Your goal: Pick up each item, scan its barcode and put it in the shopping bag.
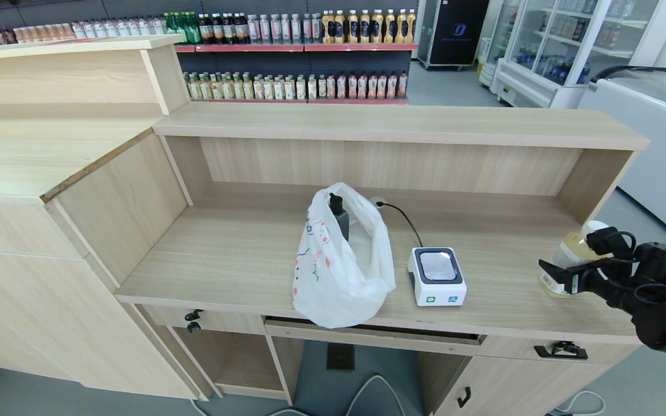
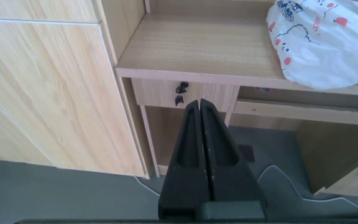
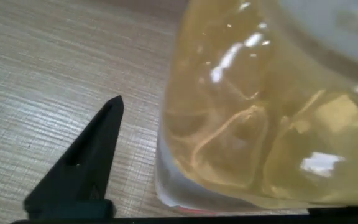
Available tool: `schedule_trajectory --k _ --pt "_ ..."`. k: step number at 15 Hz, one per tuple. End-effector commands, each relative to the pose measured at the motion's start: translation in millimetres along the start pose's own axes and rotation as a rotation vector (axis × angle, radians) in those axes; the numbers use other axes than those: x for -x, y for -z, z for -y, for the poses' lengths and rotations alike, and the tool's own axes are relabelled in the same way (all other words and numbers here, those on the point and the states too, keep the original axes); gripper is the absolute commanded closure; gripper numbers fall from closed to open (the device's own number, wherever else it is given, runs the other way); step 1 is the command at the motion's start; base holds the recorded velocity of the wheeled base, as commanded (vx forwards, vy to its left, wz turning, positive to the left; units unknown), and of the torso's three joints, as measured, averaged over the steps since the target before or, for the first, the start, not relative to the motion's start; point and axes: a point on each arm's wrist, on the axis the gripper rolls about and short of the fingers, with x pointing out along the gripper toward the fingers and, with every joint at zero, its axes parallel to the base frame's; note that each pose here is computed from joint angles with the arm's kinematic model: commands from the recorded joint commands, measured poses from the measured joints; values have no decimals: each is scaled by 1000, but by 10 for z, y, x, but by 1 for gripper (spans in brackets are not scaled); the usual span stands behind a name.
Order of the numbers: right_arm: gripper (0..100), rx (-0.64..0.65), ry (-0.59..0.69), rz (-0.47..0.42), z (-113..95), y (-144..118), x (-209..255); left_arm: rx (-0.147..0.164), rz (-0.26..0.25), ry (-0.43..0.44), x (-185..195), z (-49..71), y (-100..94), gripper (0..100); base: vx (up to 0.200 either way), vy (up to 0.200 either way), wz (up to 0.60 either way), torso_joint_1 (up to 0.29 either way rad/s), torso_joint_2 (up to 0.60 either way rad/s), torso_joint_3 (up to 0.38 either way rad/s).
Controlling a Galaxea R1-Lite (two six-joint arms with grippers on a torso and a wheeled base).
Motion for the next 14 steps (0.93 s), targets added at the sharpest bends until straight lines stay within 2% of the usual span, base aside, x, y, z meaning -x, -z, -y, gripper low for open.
schedule_trajectory --k 1,10,12,14 --pt "100 5 3 13 22 -17 -39 1 0 -1 0 0 0 100 0 0 0 0 0 0" --pt "100 19 17 34 54 -66 -91 -1 0 -1 0 0 0 100 0 0 0 0 0 0" --pt "100 2 19 55 66 -213 -42 -1 0 -1 0 0 0 100 0 0 0 0 0 0" --pt "100 -130 -7 102 38 -766 183 1 0 -1 0 0 0 100 0 0 0 0 0 0"
